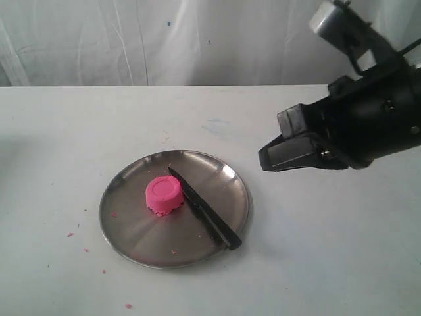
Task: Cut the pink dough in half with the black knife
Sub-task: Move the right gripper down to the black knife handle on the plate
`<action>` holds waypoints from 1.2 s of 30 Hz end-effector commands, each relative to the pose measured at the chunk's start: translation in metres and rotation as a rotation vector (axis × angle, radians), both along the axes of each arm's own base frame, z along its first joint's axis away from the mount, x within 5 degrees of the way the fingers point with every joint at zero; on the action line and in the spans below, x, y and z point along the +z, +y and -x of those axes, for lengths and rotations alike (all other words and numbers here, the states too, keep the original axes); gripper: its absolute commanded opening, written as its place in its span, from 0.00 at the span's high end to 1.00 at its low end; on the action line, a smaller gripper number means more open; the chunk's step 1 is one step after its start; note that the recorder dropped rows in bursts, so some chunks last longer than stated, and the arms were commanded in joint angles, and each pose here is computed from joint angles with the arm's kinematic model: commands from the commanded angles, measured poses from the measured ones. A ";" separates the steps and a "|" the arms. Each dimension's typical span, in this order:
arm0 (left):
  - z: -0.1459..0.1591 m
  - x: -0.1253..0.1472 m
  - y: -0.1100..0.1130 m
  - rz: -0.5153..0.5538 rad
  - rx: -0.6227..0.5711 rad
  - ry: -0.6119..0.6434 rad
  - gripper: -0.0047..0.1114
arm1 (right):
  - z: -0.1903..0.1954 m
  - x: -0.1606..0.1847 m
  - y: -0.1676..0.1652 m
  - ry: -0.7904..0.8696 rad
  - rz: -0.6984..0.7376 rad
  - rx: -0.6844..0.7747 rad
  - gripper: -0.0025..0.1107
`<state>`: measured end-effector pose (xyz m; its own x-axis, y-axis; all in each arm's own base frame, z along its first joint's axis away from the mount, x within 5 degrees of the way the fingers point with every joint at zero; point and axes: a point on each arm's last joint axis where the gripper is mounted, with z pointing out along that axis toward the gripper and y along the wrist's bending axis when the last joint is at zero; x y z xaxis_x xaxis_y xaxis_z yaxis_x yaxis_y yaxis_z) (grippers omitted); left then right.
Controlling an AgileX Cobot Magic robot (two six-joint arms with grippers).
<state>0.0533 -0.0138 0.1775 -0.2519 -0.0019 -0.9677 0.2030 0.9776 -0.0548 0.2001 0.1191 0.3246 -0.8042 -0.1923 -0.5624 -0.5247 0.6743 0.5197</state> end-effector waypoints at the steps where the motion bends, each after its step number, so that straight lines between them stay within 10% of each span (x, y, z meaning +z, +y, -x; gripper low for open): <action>1: 0.000 -0.001 0.000 0.010 -0.001 0.002 0.96 | -0.045 -0.037 -0.009 0.085 -0.004 -0.017 0.91; 6: 0.000 -0.001 0.000 0.010 -0.001 0.002 0.96 | -0.072 -0.063 -0.015 0.086 0.039 -0.116 0.87; 13: 0.000 -0.001 0.000 0.010 -0.001 0.002 0.96 | -0.089 -0.083 -0.005 0.087 0.038 0.104 0.85; 20: 0.000 -0.001 0.000 0.010 -0.001 0.002 0.96 | -0.122 -0.111 0.014 0.204 -0.050 0.261 0.59; 36: 0.000 -0.001 0.000 0.010 -0.001 0.002 0.96 | -0.157 -0.166 0.049 0.297 0.035 0.423 0.58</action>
